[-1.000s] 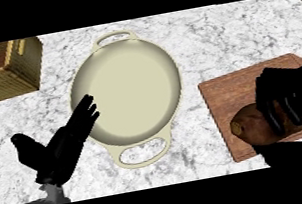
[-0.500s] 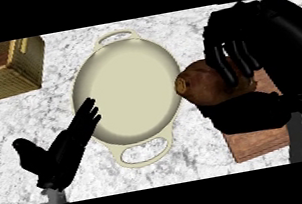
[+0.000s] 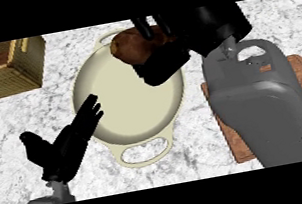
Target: Pick the sweet potato from the cutting board and place it in the pot
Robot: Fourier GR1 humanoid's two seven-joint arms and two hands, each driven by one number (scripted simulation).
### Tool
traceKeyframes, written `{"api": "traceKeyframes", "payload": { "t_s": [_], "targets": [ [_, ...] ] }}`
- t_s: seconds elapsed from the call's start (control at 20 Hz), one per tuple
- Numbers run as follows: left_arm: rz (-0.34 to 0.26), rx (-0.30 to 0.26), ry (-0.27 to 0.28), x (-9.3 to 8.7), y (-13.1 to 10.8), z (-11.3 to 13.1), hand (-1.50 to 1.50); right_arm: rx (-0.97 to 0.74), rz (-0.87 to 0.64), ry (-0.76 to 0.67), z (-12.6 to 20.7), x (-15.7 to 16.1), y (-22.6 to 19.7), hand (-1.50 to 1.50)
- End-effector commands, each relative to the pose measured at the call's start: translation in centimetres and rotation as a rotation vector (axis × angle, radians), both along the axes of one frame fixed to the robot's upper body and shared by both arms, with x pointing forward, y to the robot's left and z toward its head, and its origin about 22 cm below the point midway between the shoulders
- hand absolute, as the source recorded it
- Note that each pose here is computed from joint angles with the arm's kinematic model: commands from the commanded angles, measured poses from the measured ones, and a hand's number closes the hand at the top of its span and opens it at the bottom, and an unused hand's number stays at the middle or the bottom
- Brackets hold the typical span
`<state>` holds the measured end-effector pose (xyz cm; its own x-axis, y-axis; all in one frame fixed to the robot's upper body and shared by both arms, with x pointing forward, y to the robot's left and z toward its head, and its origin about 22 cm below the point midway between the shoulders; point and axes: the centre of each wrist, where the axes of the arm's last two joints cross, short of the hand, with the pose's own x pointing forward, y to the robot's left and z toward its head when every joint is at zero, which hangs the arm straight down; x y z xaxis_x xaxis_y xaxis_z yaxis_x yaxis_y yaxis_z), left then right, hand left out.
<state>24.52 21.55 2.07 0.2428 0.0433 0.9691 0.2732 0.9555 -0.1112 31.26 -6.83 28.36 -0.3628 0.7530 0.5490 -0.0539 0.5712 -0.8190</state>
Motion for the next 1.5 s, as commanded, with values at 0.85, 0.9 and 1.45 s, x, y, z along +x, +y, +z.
{"api": "traceKeyframes", "payload": {
  "t_s": [0.85, 0.9, 1.45],
  "targets": [
    [-0.067, 0.002, -0.020, 0.7, -1.3, 1.3, 0.00, -0.013, 0.031, 0.088, -9.7, 8.2, 9.2, 1.50],
    [-0.062, -0.004, -0.011, 1.4, -1.5, 0.8, 0.00, -0.013, 0.043, 0.105, -9.0, 8.2, 9.7, 1.50],
    [-0.102, -0.005, -0.013, 0.5, -2.2, 0.1, 0.00, 0.447, 0.032, 0.264, -13.2, 9.0, 7.1, -1.50]
  ]
}}
